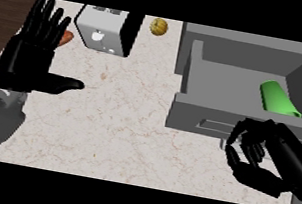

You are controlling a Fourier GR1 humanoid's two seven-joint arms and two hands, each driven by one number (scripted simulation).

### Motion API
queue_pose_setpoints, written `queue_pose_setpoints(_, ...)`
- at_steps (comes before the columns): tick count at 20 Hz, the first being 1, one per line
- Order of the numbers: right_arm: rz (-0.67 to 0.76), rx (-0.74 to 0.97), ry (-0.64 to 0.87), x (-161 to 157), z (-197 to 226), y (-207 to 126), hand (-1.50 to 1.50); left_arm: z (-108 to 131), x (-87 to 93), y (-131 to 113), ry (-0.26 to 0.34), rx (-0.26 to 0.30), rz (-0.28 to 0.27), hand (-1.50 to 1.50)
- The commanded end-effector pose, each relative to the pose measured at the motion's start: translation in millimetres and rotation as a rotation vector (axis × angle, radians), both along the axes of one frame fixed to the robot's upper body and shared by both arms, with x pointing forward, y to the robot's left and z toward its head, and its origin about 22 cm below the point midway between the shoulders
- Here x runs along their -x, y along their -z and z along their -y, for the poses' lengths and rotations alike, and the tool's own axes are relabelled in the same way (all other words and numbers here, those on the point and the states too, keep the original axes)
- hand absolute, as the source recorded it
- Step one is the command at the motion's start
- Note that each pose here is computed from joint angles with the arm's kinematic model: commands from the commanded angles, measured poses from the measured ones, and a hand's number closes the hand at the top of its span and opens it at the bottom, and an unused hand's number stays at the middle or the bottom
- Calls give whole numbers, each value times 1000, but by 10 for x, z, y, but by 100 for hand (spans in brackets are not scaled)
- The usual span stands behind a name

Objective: Pick up the cup, place it into the drawer and close the drawer

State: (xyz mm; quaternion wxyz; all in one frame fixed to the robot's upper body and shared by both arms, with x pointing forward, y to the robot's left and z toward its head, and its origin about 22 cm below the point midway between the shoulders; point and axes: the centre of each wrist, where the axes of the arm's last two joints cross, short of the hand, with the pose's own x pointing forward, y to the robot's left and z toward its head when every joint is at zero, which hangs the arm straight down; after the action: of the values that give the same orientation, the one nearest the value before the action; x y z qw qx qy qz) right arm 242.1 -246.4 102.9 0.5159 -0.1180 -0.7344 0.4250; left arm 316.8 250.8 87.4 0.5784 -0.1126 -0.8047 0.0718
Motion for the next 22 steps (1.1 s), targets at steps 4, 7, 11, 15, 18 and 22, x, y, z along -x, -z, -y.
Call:
queue_pose_setpoints(4,25,174,-11,-326,-332,538,150,-324,326,292,-17,-13,-3,-150)
queue_pose_setpoints(7,4,204,6,-499,-345,758,-150,-337,378,158,-23,15,-5,-150)
queue_pose_setpoints(11,-18,281,16,-600,-516,781,-150,-703,376,150,-16,17,5,-150)
queue_pose_setpoints(15,-62,310,4,-889,-480,1040,-150,-650,481,383,-23,5,9,-150)
queue_pose_setpoints(18,-75,298,22,-904,-190,1273,-150,-934,524,263,8,27,-13,-150)
queue_pose_setpoints(22,-95,260,38,-1337,-238,1096,-150,-887,584,372,-12,17,-21,-150)
